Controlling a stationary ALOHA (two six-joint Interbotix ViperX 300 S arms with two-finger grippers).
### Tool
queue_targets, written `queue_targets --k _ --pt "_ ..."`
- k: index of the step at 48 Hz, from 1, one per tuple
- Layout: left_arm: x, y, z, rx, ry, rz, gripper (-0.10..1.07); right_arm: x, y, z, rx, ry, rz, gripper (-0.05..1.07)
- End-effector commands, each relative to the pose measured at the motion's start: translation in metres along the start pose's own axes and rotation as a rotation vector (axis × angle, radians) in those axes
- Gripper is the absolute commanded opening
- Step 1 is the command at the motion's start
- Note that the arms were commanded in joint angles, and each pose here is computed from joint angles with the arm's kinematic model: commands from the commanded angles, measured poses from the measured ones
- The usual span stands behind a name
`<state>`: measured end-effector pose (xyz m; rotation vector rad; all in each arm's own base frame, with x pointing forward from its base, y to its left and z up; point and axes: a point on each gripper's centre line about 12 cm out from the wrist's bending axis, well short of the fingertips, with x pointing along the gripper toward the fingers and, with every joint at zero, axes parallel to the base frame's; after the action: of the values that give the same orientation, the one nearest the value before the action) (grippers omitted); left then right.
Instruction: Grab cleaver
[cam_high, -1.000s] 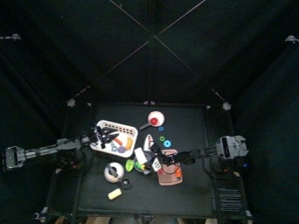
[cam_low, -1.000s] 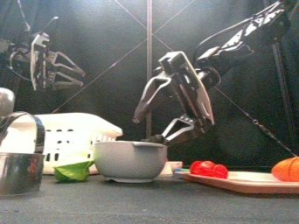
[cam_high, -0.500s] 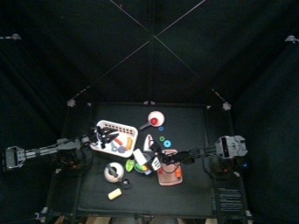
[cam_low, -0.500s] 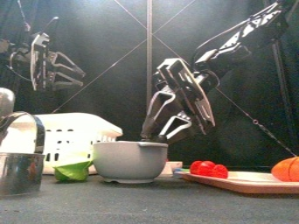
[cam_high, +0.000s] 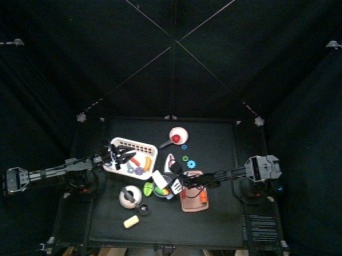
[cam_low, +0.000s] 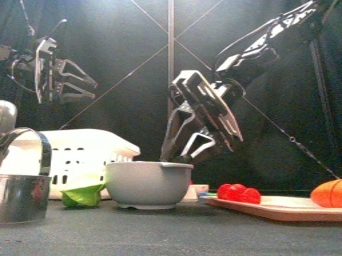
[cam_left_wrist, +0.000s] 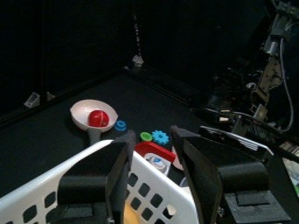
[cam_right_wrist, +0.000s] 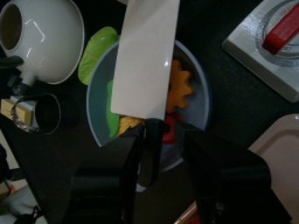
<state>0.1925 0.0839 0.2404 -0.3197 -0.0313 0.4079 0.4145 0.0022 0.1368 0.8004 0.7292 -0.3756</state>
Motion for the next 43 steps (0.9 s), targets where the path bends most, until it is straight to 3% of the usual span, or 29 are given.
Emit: queue_targets --k 1,21,43 --pt "0.001 -0.001 0.004 0.002 -0.013 -0.001 0.79 -0.005 0.012 0.007 -0.011 -0.021 0.028 0.73" --pt "0.001 -0.001 0.004 0.003 -0.012 -0.002 0.79 -0.003 0.009 0.007 -0.005 -0.015 0.003 0.61" --pt "0.001 -0.001 0.005 0.003 -0.015 -0.004 0.79 -0.038 0.016 0.015 -0.02 -0.043 -0.047 0.59"
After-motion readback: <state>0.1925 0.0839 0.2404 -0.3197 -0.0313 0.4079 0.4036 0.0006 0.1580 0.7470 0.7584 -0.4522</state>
